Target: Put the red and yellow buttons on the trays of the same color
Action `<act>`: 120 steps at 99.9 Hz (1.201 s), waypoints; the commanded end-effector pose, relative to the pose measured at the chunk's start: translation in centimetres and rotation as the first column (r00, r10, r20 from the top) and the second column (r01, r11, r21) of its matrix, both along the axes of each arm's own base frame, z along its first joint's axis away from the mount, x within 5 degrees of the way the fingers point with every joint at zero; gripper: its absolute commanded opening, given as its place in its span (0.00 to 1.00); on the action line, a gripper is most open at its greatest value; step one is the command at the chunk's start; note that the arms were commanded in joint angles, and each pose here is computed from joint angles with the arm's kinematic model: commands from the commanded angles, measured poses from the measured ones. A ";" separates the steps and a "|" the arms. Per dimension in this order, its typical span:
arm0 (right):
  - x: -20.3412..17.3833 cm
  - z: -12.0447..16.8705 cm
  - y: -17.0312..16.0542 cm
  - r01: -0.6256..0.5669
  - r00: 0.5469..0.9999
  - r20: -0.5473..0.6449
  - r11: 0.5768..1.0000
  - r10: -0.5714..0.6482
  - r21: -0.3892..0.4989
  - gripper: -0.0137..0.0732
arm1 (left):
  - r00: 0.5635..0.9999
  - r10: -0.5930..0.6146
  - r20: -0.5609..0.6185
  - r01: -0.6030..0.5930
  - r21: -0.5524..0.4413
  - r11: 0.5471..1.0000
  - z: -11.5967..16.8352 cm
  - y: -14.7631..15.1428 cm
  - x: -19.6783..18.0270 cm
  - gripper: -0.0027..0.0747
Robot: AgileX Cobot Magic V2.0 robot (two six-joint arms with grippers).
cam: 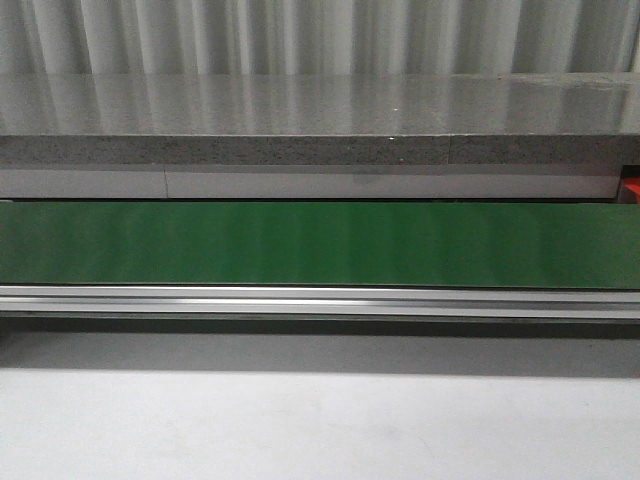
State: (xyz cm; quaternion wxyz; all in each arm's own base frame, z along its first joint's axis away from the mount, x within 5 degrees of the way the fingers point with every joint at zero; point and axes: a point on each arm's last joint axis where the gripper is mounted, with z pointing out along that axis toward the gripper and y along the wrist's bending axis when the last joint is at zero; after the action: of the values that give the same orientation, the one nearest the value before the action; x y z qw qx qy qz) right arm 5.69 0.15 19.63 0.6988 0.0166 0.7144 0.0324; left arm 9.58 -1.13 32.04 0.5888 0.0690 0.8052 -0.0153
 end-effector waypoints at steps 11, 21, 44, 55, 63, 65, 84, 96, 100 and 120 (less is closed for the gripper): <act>-0.3 1.5 -0.1 0.010 0.993 0.120 1.000 -0.010 0.004 0.08 | 0.981 -0.033 0.189 0.041 -0.043 0.998 1.1 -0.5 0.5 0.01; -0.3 1.5 -0.1 0.010 0.993 0.120 1.000 -0.010 0.004 0.08 | 0.965 -0.040 0.259 0.058 -0.063 0.996 0.3 -0.6 0.3 0.01; -0.3 1.5 -0.1 0.010 0.993 0.120 1.000 -0.010 0.004 0.08 | 0.915 -0.048 0.400 0.089 -0.086 0.992 -3.1 -0.3 -1.8 0.01; -0.3 1.5 -0.1 0.010 0.993 0.120 1.000 -0.010 0.004 0.08 | 0.912 -0.039 0.409 0.092 -0.111 0.990 -5.4 -0.1 -3.0 0.01; -0.3 1.5 -0.1 0.010 0.993 0.120 1.000 -0.010 0.004 0.08 | 0.905 -0.030 0.423 0.095 -0.133 0.987 -7.1 0.0 -3.7 0.01; -0.3 1.5 -0.1 0.010 0.993 0.120 1.000 -0.010 0.004 0.08 | 0.907 -0.029 0.421 0.093 -0.133 0.987 -7.5 0.1 -3.8 0.01; -0.3 1.5 -0.1 0.010 0.993 0.120 1.000 -0.010 0.004 0.08 | 0.897 0.007 0.441 0.067 -0.153 0.986 -10.5 0.3 -4.4 0.01; -0.3 1.5 -0.1 0.010 0.993 0.118 1.000 -0.010 0.004 0.08 | 0.910 0.034 0.414 0.035 -0.158 0.987 -11.5 0.4 -4.1 0.01; -0.2 1.5 -0.1 0.010 0.993 0.117 1.000 -0.010 0.004 0.08 | 0.913 0.042 0.406 0.024 -0.157 0.987 -11.6 0.5 -4.1 0.01; -0.2 1.5 -0.1 0.010 0.993 0.117 1.000 -0.010 0.004 0.08 | 0.908 0.057 0.414 0.010 -0.158 0.987 -11.5 0.6 -4.1 0.01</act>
State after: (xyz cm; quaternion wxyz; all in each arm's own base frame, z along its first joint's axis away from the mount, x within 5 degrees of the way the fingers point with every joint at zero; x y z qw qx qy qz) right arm 5.68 0.15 19.60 0.6998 0.0166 0.7134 0.0324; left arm 5.58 -0.51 21.01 0.7256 0.0202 0.6863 -0.0461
